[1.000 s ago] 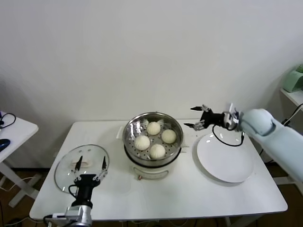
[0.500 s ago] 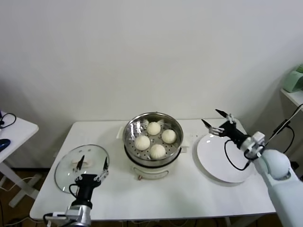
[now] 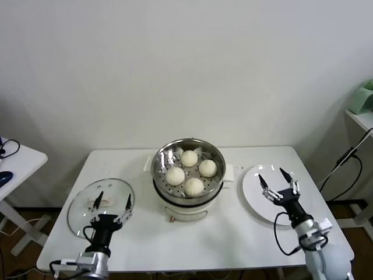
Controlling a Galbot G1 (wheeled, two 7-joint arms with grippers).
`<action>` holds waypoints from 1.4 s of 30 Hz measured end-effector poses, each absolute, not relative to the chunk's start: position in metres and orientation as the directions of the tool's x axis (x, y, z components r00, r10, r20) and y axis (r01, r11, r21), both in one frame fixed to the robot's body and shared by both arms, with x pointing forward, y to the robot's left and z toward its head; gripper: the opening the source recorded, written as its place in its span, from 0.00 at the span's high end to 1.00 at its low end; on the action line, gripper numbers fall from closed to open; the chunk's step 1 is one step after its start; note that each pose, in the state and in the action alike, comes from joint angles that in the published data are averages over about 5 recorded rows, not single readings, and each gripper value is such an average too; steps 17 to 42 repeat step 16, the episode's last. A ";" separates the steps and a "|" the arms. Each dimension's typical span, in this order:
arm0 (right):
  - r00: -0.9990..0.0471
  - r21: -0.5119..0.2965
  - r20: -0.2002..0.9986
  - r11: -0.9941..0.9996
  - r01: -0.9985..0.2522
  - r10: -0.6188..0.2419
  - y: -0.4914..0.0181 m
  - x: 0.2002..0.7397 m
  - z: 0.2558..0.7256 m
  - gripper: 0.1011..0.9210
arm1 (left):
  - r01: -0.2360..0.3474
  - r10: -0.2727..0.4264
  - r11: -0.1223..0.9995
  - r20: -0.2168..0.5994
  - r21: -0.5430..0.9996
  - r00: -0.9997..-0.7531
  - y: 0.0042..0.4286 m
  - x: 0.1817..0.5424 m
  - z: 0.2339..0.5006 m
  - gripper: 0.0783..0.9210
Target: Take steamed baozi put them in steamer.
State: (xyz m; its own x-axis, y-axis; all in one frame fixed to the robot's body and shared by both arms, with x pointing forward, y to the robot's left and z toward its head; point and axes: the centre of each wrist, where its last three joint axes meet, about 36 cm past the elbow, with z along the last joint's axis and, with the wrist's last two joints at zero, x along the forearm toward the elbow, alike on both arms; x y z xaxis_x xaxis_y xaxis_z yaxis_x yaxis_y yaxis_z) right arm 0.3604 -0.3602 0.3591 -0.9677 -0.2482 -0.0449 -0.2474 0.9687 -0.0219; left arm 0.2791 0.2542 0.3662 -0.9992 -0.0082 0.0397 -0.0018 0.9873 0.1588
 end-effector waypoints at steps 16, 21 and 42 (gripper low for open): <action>-0.986 0.053 -0.036 0.985 -0.164 -0.162 -0.349 0.317 0.339 0.12 | 0.004 -0.004 0.991 0.055 0.135 -0.998 0.255 0.278 0.361 0.12; -0.986 0.053 -0.036 0.985 -0.164 -0.162 -0.349 0.317 0.339 0.12 | 0.004 -0.004 0.991 0.055 0.135 -0.998 0.255 0.278 0.361 0.12; -0.986 0.053 -0.036 0.985 -0.164 -0.162 -0.349 0.317 0.339 0.12 | 0.004 -0.004 0.991 0.055 0.135 -0.998 0.255 0.278 0.361 0.12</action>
